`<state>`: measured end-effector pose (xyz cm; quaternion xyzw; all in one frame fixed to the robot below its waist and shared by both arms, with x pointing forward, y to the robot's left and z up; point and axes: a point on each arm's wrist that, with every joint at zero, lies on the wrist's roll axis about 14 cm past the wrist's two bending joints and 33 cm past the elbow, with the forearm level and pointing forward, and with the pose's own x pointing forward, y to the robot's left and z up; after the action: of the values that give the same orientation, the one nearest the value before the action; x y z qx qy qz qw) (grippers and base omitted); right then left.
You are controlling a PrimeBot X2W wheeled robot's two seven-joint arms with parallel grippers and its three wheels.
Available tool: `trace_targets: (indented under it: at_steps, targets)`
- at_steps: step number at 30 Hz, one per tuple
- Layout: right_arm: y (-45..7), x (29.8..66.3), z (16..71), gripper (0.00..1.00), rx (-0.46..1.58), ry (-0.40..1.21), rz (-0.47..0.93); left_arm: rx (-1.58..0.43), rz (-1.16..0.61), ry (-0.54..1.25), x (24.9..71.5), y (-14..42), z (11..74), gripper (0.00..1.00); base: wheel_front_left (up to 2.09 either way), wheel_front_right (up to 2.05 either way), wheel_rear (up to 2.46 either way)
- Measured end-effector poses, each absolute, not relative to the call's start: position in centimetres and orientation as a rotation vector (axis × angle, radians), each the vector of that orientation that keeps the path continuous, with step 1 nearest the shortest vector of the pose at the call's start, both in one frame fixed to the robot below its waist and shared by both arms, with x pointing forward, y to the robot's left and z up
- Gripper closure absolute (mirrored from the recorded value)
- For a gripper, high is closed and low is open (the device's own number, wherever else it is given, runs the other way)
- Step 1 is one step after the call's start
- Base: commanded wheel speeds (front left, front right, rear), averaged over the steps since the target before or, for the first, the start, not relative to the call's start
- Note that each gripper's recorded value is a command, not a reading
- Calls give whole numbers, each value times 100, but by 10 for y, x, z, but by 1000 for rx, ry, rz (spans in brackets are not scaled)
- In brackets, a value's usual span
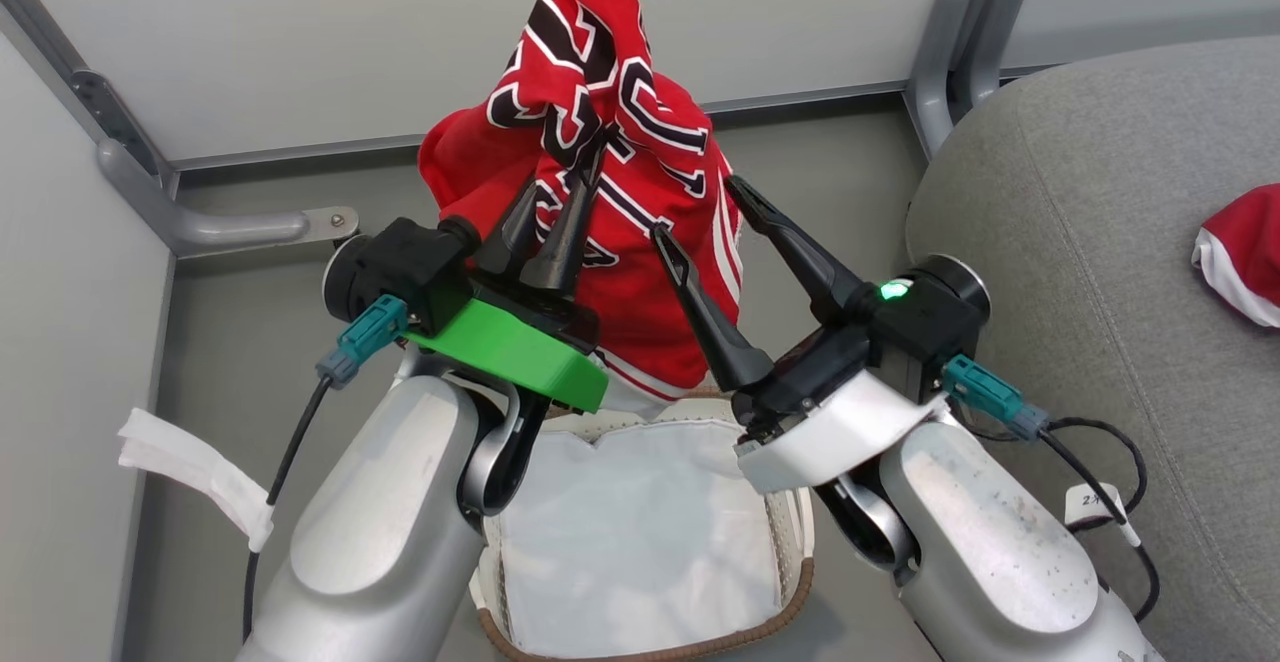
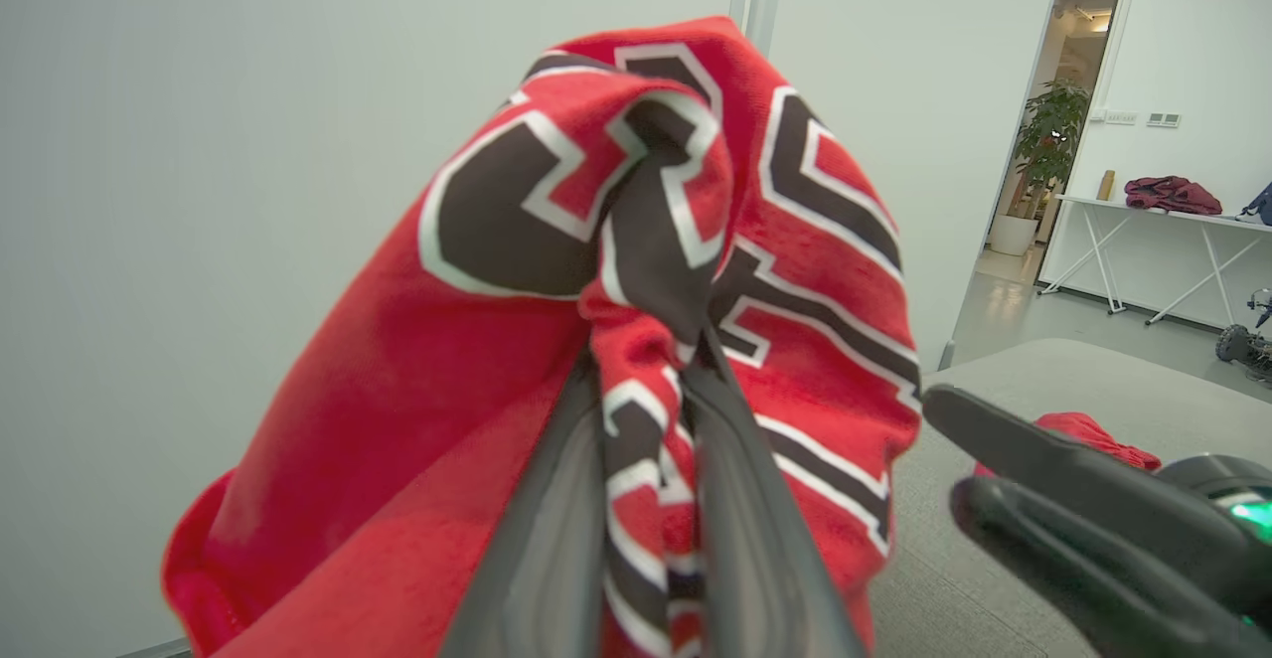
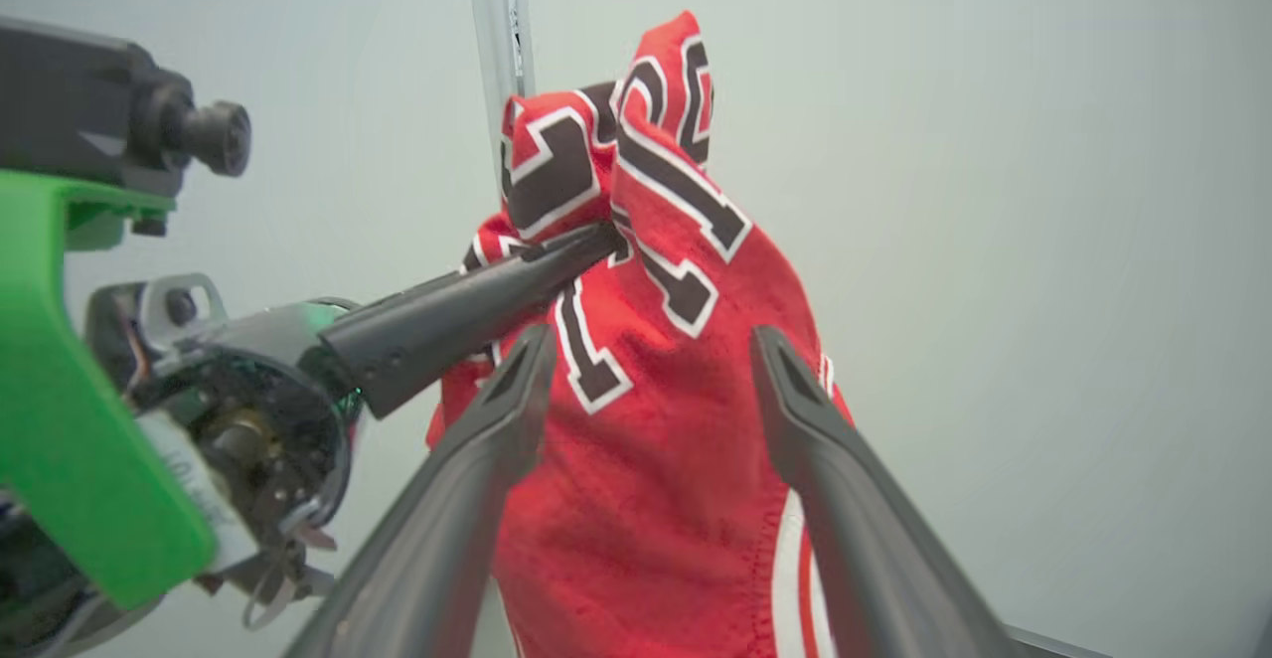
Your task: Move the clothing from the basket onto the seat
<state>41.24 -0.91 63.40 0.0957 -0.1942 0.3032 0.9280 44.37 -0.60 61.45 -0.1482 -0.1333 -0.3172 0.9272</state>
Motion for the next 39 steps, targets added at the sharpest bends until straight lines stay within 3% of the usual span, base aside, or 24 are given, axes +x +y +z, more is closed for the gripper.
trace_targets:
  at_steps: [10, 28, 39]
  targets:
    - [-12, 424, 660, 0, 188, -470, 618, -310, -663, -255, 443, -11, 608, 100, 0, 0, 0]
    - [13, 441, 583, 0, 162, -207, 674, -341, -753, -243, 425, -35, 608, 100, 0, 0, 0]
    - [23, 449, 589, 0, 96, -234, 708, -377, -771, -212, 421, -38, 601, 100, 0, 0, 0]
